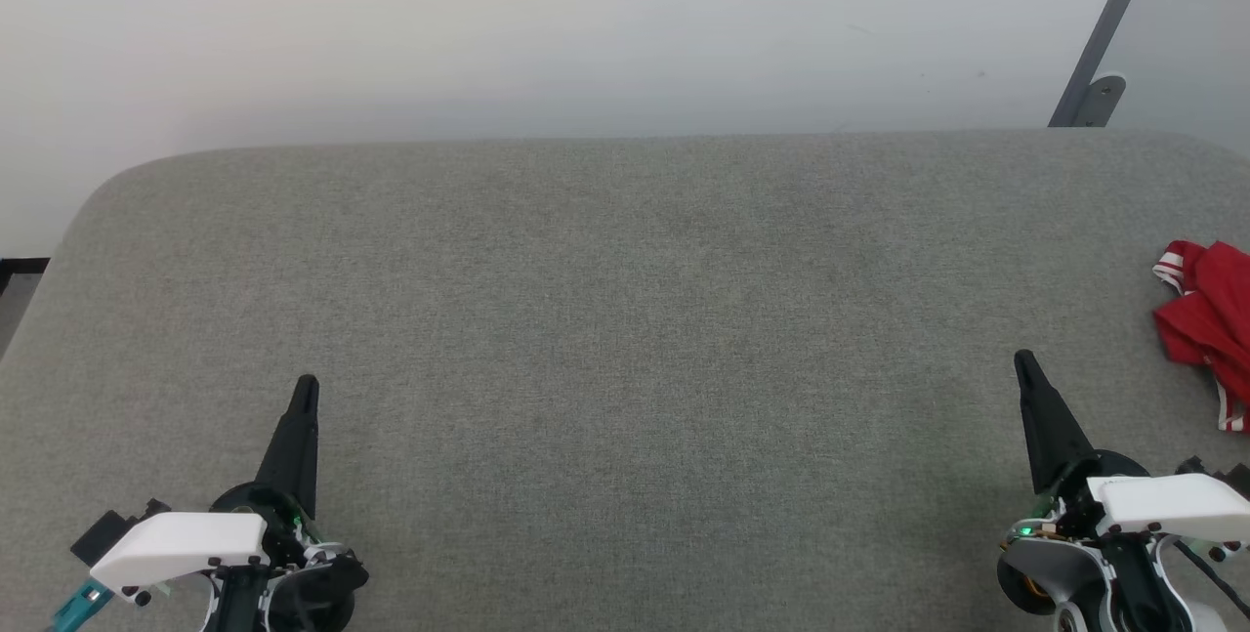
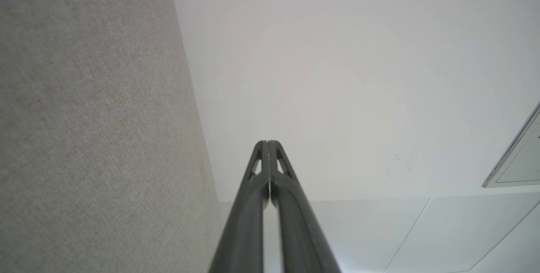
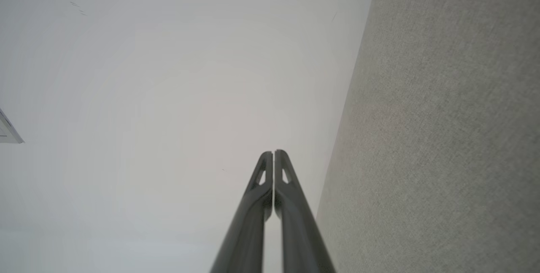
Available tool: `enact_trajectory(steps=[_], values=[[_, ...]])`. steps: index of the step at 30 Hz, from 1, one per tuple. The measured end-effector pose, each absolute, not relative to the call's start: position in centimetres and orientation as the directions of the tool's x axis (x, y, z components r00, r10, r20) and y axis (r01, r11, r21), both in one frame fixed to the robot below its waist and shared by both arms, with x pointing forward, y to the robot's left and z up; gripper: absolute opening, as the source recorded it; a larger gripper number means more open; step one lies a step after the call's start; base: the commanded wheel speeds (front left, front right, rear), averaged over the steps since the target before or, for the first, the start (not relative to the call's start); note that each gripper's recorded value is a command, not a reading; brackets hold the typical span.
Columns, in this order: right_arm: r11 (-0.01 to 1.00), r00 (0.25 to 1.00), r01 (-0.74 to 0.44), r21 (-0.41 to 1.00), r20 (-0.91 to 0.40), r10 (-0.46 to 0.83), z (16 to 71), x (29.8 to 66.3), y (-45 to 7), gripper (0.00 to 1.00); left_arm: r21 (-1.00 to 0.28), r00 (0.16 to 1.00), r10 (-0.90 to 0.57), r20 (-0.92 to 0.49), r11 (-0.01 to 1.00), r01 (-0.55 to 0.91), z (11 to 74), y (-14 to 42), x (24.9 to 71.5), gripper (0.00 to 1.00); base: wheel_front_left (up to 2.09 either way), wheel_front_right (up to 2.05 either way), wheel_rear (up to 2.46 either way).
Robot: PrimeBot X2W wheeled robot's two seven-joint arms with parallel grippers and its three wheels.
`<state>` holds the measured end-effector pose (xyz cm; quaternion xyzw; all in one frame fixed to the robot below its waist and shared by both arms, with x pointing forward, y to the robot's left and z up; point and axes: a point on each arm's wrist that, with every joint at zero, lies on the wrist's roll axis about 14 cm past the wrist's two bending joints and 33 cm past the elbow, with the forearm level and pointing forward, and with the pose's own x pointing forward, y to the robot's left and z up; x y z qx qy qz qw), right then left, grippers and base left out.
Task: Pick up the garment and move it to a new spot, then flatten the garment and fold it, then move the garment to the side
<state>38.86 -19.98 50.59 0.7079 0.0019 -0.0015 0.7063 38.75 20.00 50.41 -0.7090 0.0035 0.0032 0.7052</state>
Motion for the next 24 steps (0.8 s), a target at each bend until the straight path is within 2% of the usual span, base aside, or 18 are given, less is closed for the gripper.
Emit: enact_trajectory(steps=[24], values=[[-0.002,1.0,0.005,1.0,-0.005,0.001,50.6,38.86,-19.97,0.0,-1.0,1.0,-0.002,-0.009,-0.005,-0.009,50.41,19.99,38.75,0.0,0.0,0.0,0.0]])
